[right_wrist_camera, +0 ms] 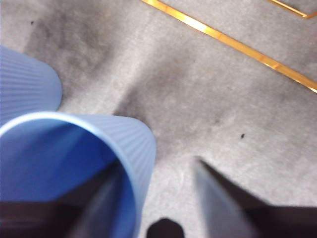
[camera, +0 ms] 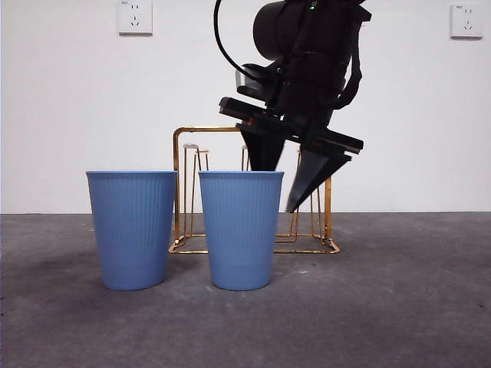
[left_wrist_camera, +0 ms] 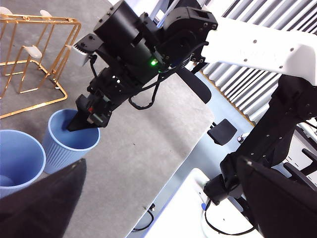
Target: Pick up cup 1,put cup 1 in the cup rack,pick up cup 2,put cup 2 in the cup rack
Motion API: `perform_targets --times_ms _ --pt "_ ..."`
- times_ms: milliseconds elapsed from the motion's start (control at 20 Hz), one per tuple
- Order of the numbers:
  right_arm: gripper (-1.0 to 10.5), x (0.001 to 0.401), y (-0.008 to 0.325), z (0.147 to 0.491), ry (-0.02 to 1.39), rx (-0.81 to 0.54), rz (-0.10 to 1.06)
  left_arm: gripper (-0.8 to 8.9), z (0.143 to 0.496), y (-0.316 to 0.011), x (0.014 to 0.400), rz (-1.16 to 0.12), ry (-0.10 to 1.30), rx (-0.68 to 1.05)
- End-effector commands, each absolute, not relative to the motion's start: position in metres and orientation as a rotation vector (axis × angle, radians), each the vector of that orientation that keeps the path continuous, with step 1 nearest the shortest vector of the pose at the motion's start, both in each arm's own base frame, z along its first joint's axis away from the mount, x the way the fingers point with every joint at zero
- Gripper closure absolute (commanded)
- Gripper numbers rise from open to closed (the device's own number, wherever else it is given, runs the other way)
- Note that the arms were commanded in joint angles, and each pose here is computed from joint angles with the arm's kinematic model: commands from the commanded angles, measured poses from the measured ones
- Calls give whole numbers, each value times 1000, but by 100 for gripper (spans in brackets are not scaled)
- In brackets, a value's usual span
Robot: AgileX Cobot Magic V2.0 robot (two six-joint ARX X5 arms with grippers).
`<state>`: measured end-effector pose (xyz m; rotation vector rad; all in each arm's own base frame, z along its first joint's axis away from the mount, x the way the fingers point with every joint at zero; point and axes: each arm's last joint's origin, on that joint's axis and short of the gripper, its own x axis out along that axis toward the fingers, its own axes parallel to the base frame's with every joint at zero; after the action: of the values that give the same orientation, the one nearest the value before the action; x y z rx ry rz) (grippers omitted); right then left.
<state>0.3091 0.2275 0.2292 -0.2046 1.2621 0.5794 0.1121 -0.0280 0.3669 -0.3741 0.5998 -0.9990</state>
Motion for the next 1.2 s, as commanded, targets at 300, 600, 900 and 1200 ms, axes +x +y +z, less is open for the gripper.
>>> perform_targets --times_ms 300,600,900,1200 --pt "958 304 226 229 1286 -278 630 167 367 -30 114 -1017 614 -392" --pt "958 264 196 323 1014 -245 695 167 379 -38 123 -1187 576 -465" --pt "958 171 128 452 371 -86 758 167 413 -50 139 -1223 380 -529" --pt "958 98 76 511 -110 22 770 167 442 -97 149 -1327 114 -654"
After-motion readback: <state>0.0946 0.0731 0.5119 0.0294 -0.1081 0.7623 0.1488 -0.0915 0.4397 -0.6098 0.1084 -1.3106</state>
